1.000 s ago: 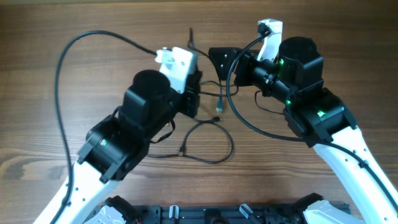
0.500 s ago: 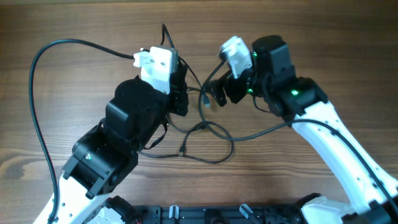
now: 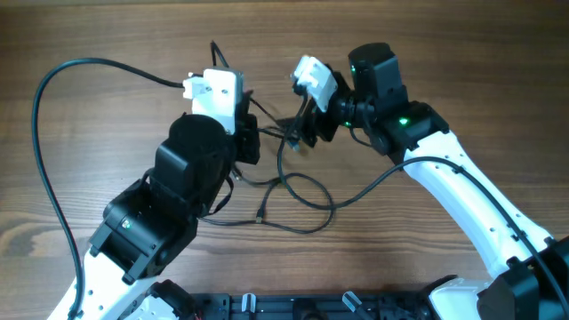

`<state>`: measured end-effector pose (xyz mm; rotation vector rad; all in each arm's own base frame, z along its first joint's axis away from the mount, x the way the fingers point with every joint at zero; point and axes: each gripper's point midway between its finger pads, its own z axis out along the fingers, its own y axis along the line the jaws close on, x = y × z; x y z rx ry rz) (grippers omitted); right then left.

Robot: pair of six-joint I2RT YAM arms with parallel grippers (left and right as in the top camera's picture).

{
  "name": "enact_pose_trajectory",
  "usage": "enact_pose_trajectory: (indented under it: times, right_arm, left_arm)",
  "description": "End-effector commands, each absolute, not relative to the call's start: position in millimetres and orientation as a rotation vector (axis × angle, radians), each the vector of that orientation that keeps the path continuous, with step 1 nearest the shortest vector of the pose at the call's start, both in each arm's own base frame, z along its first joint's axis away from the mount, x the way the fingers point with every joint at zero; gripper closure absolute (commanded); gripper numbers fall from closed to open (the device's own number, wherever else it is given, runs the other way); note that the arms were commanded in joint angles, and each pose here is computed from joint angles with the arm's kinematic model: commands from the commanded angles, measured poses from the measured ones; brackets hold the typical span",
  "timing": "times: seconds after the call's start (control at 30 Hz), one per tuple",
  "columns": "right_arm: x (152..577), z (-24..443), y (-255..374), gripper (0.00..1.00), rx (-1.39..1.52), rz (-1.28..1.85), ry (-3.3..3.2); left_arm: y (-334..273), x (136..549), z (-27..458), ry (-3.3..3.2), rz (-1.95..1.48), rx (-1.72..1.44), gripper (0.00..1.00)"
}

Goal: Untangle cables

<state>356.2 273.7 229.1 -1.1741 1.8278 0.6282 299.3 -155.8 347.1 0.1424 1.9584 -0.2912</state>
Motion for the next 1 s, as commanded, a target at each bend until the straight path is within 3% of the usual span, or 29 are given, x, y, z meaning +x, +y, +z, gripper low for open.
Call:
enact_pose_trajectory:
  times: [0.0, 0.27, 0.4, 0.43, 0.47, 0.5, 0.53, 0.57, 0.77, 0.97]
  right_arm:
    - [341, 247, 290, 0.1, -1.236, 0.773, 1.717]
    - [300, 233, 293, 0.08, -1.475, 0.888, 1.594]
    - [296, 217, 291, 0.22, -1.515, 0.896, 1.621]
    - [297, 214, 291, 0.28, -1.516, 0.9, 1.628]
    - [298, 209, 292, 0.43, -1.517, 0.903, 1.641]
    - [301, 205, 291, 0.73, -1.515, 0.894, 1.658]
    - [303, 200, 290, 0.88, -1.508, 0.884, 1.686]
    - [308, 194, 289, 0.95, -1.487, 0.866, 1.734]
    - [332, 168, 269, 0.96, -1.308, 0.709, 2.024]
    - [368, 148, 227, 0.96, -1.022, 0.368, 2.277]
  left_arm:
    - [-139, 299, 356, 1.934, -0.218, 0.08, 0.96]
    - [-139, 302, 361, 1.912, -0.249, 0.033, 0.96]
    - [-155, 301, 372, 1.878, -0.364, 0.054, 0.96]
    - [-159, 301, 374, 1.872, -0.39, 0.06, 0.96]
    - [-163, 300, 377, 1.863, -0.416, 0.071, 0.96]
    - [-163, 300, 378, 1.859, -0.421, 0.072, 0.96]
    - [-163, 300, 378, 1.859, -0.42, 0.072, 0.96]
    - [-163, 300, 378, 1.86, -0.42, 0.072, 0.96]
    - [-100, 307, 393, 1.765, -0.121, -0.188, 0.96]
    - [-28, 281, 419, 1.608, 0.157, -0.468, 0.96]
